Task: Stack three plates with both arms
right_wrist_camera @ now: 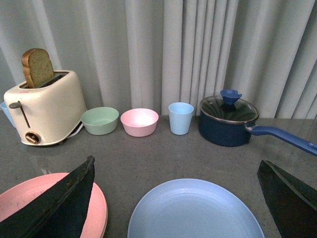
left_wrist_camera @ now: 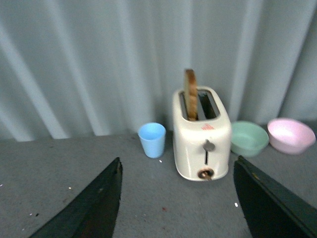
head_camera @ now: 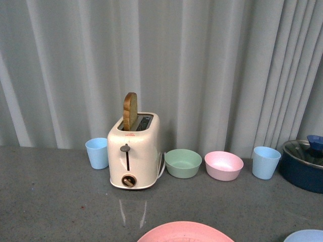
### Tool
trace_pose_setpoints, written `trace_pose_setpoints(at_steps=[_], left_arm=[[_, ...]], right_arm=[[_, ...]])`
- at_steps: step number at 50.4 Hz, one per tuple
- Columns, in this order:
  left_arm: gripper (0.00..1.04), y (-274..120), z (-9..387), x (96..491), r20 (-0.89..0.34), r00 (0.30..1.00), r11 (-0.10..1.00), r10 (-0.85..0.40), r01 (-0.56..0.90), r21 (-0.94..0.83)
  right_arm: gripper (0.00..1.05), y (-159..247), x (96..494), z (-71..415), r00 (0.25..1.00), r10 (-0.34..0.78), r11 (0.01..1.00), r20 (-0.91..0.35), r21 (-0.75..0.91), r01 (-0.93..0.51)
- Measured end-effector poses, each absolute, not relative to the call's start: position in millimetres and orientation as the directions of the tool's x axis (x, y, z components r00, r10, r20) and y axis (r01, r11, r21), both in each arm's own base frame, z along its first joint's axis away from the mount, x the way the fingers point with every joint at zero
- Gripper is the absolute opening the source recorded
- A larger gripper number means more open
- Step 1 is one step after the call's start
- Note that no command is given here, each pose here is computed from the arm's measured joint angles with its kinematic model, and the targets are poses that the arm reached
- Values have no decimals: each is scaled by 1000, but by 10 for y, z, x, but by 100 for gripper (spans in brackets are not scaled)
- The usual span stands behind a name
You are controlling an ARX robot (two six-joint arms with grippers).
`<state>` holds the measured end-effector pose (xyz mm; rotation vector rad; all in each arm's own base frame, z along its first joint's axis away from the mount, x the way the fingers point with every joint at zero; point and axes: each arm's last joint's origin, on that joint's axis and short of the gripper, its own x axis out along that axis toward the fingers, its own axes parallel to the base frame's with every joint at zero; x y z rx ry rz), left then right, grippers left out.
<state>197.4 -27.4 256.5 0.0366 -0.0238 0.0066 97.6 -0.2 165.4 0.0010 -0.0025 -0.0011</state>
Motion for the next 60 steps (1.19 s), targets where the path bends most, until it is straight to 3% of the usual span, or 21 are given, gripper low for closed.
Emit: trace_pose_setpoints(at_steps=[14,34,60], left_arm=[[3,-154,2139,1693,-13,1000,1000,-8,9,14],[4,-3,1829,1352,-6,1000,1000,-2,2,2],[4,-3,1763,1157,31,1000,1000,-3,3,-1]], right_arm=[[97,-2,976,1654,1000,-2,1000,2,1,2],[97,-1,976,1654,1000,-1,1000,2,1,1],[97,-1,976,1654,1000,-1,1000,2,1,1]])
